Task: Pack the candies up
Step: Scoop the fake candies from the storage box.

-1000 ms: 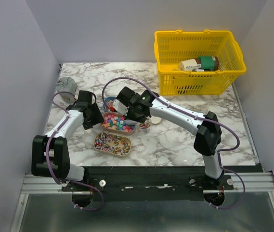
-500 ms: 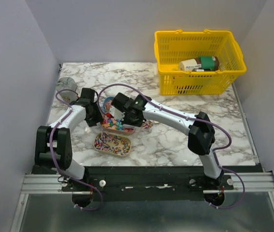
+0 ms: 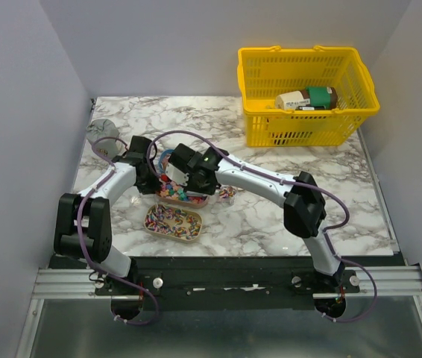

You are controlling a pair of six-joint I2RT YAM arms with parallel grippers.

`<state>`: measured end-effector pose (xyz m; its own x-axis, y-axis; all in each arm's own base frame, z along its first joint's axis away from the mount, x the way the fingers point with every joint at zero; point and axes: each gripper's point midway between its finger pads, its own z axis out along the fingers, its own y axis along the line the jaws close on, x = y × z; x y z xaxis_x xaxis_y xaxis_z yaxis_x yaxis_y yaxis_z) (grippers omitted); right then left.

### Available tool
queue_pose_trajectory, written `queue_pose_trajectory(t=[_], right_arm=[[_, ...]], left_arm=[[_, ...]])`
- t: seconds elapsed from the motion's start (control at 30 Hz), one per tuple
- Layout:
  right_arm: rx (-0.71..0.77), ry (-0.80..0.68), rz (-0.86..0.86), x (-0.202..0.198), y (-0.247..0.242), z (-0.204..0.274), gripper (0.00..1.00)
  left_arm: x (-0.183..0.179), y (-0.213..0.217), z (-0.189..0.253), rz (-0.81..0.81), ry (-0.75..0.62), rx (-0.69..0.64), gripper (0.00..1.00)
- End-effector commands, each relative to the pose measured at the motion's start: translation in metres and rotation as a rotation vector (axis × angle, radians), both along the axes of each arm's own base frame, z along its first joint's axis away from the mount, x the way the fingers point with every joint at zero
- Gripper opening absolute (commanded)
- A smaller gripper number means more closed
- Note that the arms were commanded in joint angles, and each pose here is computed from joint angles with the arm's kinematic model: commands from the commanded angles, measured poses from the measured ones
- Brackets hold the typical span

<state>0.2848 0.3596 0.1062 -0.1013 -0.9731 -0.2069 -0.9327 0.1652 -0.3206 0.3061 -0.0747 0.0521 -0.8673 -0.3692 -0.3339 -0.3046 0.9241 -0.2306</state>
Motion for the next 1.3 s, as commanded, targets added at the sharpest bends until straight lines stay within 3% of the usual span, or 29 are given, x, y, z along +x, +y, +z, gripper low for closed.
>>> queue_pose_trajectory(t=[0.0, 0.63, 1.27], right_arm=[[-0.006, 0.003, 0.024, 0.003, 0.010, -0.013, 0.01], [0.179, -0.052, 0.047, 0.020, 0.059, -0.013, 0.01], [0.387, 0.030, -0.043, 0.006, 0.088, -0.023, 0.01]], left_arm=[[-0.003, -0.005, -0.004, -0.023, 0.009, -0.009, 0.24], [-0.003, -0.013, -0.005, -0.036, 0.005, -0.045, 0.19], [0.002, -0.019, 0.010, -0.042, -0.064, -0.085, 0.22]])
